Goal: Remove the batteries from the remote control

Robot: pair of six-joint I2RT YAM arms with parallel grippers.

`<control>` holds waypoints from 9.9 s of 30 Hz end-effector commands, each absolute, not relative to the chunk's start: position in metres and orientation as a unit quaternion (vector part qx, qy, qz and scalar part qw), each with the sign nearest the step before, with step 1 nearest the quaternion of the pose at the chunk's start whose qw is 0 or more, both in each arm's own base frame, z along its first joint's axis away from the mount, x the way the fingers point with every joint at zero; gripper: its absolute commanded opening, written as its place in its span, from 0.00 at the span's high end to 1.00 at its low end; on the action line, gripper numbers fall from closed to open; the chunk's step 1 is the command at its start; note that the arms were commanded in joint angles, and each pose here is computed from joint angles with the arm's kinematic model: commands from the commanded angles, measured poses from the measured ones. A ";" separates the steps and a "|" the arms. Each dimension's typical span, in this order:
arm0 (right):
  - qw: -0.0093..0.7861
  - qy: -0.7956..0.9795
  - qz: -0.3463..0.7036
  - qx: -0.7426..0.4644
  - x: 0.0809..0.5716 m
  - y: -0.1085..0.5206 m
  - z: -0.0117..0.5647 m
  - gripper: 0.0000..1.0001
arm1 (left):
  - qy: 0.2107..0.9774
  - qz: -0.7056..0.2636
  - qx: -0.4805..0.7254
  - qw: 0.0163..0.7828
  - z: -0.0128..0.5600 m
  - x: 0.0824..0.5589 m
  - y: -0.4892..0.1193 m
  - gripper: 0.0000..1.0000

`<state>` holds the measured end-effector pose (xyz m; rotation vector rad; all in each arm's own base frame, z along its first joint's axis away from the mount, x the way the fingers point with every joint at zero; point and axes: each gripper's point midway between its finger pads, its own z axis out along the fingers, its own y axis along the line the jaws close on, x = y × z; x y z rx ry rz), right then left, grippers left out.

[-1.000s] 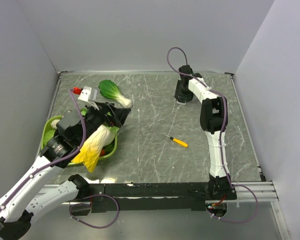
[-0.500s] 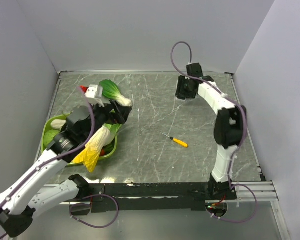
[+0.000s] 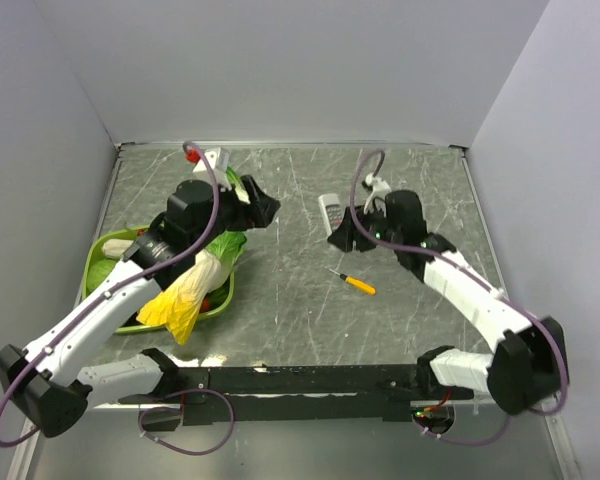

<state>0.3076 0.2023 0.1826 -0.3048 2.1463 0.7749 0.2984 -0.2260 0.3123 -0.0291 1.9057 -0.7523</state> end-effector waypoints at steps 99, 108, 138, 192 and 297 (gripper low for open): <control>0.455 0.733 0.411 -0.294 0.214 0.254 0.228 1.00 | 0.737 -0.416 0.196 0.496 0.335 0.280 -0.254 0.17; 0.352 0.674 0.558 -0.332 0.168 0.254 0.246 1.00 | 0.682 -0.425 0.348 0.483 0.318 0.242 -0.262 0.12; 0.345 0.635 0.588 -0.364 0.152 0.250 0.273 1.00 | 0.659 -0.562 0.424 0.265 0.276 0.186 -0.306 0.41; 0.391 0.644 0.643 -0.140 0.224 0.218 0.260 0.92 | 0.734 -0.598 0.147 0.288 0.273 0.246 -0.296 0.83; 0.391 0.647 0.643 -0.122 0.219 0.171 0.252 1.00 | 0.754 -0.539 0.278 0.252 0.245 0.240 -0.308 0.99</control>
